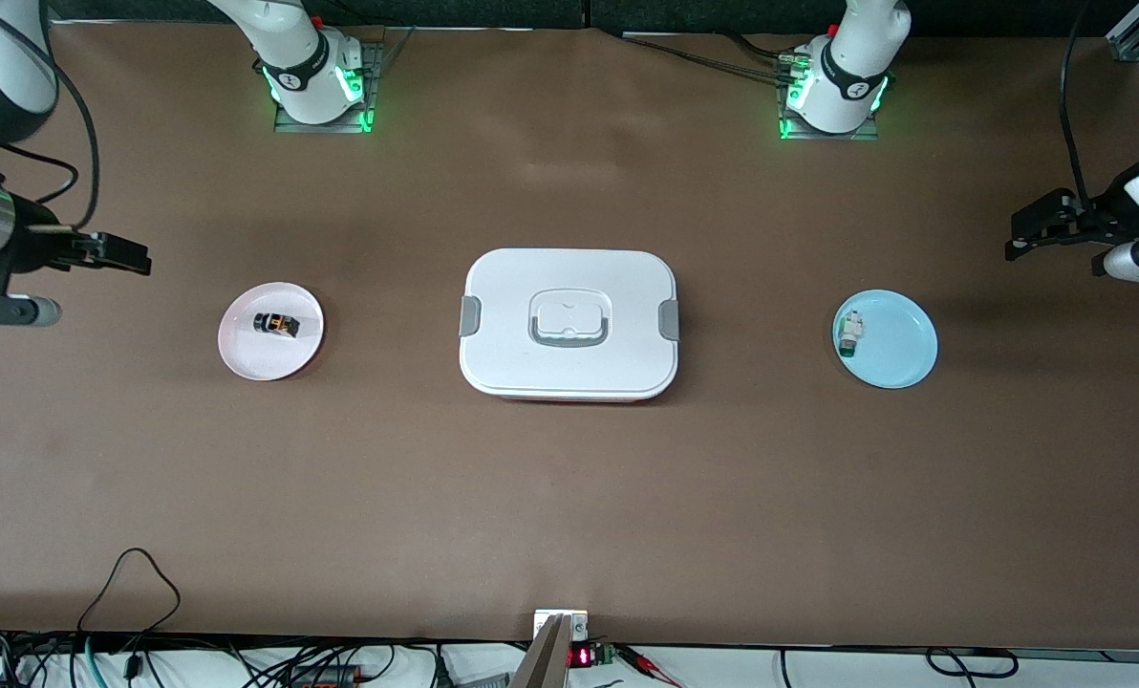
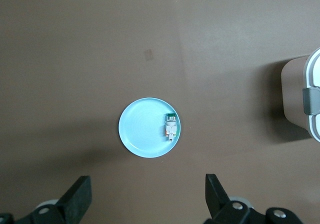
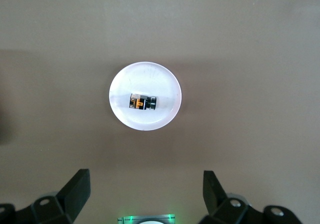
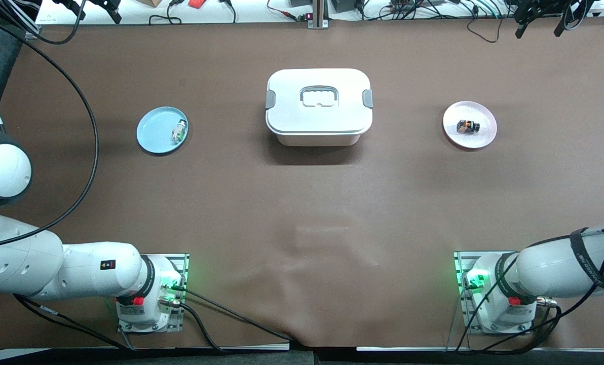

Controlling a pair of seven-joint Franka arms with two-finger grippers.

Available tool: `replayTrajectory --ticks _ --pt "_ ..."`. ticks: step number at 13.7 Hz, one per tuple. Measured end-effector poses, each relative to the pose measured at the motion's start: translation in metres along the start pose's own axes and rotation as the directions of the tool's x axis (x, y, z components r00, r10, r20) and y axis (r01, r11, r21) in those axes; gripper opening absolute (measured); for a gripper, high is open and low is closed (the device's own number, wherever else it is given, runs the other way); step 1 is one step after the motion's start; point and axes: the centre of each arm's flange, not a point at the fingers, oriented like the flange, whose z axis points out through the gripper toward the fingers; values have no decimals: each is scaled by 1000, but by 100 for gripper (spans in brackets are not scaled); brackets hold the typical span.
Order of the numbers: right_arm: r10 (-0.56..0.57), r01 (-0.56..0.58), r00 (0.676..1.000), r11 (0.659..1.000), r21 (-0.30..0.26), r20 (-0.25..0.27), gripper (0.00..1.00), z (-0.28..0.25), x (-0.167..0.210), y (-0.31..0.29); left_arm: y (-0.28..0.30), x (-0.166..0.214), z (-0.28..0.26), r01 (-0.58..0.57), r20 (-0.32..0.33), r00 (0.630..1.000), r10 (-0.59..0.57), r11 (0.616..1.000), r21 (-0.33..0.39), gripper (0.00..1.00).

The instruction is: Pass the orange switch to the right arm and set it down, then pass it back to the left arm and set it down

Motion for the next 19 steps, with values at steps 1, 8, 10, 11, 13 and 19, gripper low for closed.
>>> replayTrajectory --ticks 1,8,10,11,13,19 --pt "4 -4 1000 1000 -6 15 100 8 5 0 0 0 0 0 0 1000 0 1000 0 100" --pt "42 -38 991 999 -32 127 100 81 42 -12 0 0 0 0 0 1000 0 1000 0 100" --pt "42 -38 990 999 -34 134 100 108 53 -13 0 0 0 0 0 1000 0 1000 0 100" --pt "41 -37 991 999 -33 124 100 125 58 -13 0 0 0 0 0 1000 0 1000 0 100" --pt "47 -44 994 999 -28 100 100 161 61 -8 0 0 0 0 0 1000 0 1000 0 100" --pt "46 -46 999 999 -9 -8 100 255 49 -6 0 0 -7 1 -15 1000 -1 1000 3 100"
